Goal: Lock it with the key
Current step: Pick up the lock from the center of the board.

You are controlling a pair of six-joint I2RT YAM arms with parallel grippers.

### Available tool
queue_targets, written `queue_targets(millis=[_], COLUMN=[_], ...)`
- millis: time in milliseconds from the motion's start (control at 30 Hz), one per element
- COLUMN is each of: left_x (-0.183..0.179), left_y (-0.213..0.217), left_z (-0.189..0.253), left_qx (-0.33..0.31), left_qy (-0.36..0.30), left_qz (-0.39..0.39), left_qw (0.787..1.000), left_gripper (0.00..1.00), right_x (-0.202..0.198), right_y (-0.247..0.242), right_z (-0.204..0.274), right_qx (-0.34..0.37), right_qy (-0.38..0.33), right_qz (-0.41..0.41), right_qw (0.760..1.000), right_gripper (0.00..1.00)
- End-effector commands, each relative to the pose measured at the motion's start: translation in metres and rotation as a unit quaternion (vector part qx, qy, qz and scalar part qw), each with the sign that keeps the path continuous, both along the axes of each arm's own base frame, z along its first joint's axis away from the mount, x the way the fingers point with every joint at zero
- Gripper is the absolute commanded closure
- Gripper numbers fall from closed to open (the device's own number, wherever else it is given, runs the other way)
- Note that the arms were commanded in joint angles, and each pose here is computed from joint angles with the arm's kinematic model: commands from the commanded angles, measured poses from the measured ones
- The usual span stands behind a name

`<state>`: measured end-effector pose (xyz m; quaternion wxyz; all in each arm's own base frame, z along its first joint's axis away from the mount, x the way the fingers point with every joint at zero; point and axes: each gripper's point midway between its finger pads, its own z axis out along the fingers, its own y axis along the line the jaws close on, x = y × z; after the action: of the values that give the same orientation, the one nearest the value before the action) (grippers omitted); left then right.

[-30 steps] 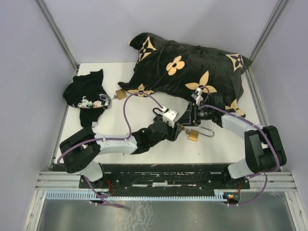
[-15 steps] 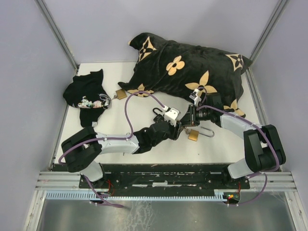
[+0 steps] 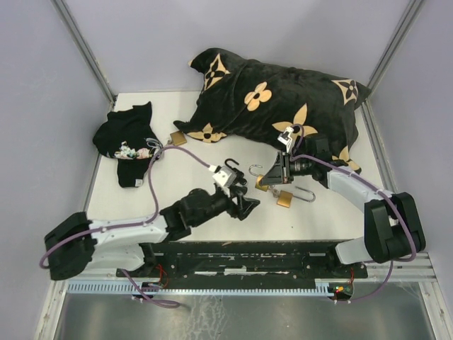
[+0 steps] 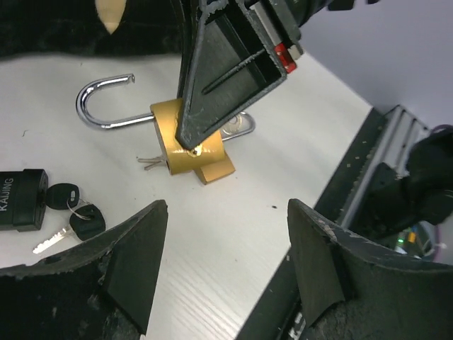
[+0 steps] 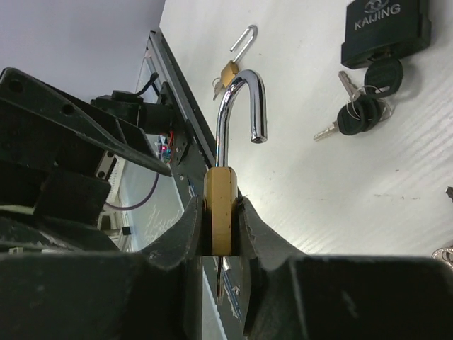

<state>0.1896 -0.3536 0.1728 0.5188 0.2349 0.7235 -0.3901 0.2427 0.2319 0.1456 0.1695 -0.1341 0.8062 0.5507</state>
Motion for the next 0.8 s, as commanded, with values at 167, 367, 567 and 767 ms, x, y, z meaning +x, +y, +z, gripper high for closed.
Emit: queue_targets(millis=[167,367,567,767], left_x=[-0.038,-0.038,-0.056,-0.067], left_y=[0.06,0.093,0.083,0.062], left_z=[0.048,0.076,0.109,0.097], left_qx=[-0.157,-0.238,-0.215,-0.025], left_qy=[-0.032,-0.046,-0.129,-0.409], left_qz=[-0.009,0.027,-0.051,-0.158], left_qw=[0.987,0.97,0.967,0.899], left_gripper=[0.25,0.13,0.11,0.1], right_x=[-0.026,-0.055,-0.083,-0.096], right_y=[-0.007,-0.019,-0.023,-0.028], right_z=[0.062,0.073,0.082,0.078], right_qx=[0.015,0.005,0.037,0.039], right_qy=[-0.217,-0.334,-0.383,-0.377], right_qz=[0.119,0.178,0.233,0.267], right_qw=[0.969,0.926,0.893,0.886], right_gripper=[0.98,0.98,0.98,0.98])
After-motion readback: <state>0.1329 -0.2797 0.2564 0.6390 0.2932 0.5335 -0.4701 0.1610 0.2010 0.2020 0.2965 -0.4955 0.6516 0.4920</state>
